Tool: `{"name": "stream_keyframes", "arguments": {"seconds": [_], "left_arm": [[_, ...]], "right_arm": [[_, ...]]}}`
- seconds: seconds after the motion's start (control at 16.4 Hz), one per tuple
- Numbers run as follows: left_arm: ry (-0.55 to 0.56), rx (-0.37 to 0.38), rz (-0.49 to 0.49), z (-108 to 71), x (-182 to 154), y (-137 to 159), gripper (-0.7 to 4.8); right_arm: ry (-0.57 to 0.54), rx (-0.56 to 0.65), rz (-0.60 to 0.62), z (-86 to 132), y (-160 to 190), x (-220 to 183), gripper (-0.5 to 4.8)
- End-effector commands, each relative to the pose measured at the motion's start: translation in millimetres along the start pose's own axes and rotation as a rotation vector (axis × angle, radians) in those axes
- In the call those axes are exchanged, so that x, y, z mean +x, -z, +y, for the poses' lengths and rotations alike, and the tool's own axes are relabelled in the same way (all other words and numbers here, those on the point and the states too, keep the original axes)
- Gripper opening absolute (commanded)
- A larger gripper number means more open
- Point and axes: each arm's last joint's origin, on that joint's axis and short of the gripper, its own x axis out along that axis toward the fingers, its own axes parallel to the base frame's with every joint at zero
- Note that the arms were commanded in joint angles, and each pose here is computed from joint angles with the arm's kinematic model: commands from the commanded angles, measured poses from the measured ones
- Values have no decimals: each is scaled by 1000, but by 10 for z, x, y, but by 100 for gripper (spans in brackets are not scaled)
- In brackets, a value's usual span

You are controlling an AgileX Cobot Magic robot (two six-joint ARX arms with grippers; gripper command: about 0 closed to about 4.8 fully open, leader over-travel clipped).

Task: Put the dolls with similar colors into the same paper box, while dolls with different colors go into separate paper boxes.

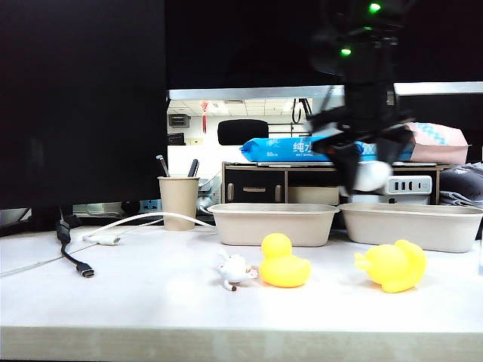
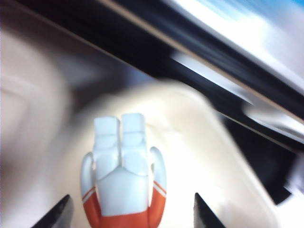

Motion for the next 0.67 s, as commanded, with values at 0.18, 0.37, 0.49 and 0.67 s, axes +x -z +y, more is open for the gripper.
{"name": "stream_keyframes", "arguments": {"seconds": [0.18,0.37,0.49,0.67], "left_arm": [[-37,0,-63,38,-20,-55,-5],[-81,-5,-65,79,-23,-57,-5],[-77,-5,-64,77,-22,-56,-5],[-78,-5,-64,78,-22,-56,-5]], "right_arm": [[24,91,11,-261,34,29,103],[23,96,14,-275,35,65,103],[22,94,19,-264,32,107,143],[21,97,22,-260,33,119,222]]}}
